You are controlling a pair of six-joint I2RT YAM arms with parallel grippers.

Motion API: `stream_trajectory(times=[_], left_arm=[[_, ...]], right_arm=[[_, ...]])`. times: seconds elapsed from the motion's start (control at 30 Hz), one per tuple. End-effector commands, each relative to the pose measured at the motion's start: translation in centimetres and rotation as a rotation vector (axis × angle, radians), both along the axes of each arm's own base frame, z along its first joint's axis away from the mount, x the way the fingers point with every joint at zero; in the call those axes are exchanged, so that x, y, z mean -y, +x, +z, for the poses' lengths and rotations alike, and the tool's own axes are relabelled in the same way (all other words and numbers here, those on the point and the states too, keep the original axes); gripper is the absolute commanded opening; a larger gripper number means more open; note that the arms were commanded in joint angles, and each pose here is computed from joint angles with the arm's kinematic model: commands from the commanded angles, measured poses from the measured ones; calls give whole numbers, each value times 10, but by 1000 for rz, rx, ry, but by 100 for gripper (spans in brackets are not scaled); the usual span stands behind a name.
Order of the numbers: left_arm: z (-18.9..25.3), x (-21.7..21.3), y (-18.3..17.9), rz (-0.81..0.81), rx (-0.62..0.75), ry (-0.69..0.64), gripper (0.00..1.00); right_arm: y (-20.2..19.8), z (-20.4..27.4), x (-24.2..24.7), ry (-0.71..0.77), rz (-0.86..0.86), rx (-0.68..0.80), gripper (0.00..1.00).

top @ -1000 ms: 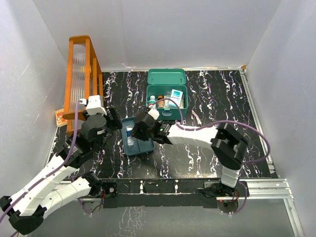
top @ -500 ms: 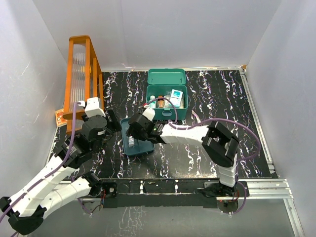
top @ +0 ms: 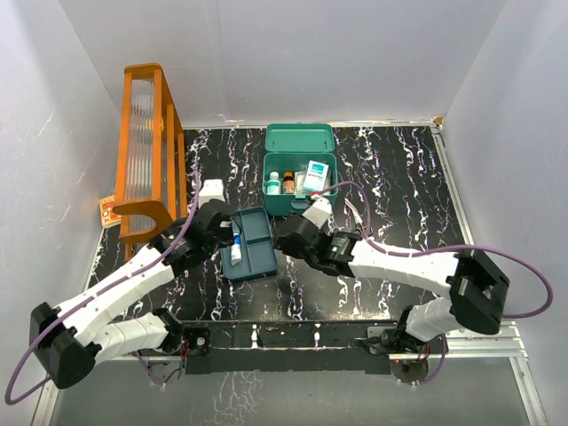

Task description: Organize the medicine kit

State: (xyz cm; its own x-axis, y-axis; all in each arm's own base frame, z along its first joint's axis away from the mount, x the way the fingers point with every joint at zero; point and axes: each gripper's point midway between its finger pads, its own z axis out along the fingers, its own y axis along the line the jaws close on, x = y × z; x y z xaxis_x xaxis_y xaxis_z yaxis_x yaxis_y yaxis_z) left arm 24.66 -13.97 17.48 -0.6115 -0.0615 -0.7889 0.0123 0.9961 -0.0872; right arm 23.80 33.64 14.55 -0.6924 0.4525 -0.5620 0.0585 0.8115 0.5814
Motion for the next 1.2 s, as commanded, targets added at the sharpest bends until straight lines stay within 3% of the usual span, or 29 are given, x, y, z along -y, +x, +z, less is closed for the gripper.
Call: stream_trajectory(times=[0.0, 0.47, 0.63, 1.17], left_arm=[[-36, 8, -9, -21, -97, 2, 29], [-58, 35, -2, -92, -148, -29, 31], [-55, 41, 0, -108, -137, -47, 32], [-45, 31, -1, -95, -94, -42, 43]], right_arm=[[1, -4, 49, -66, -126, 24, 34], [24, -30, 190, -237, -332, -57, 39], [34, -42, 194, -243, -275, -108, 44], [61, -76, 198, -324, -196, -151, 45]])
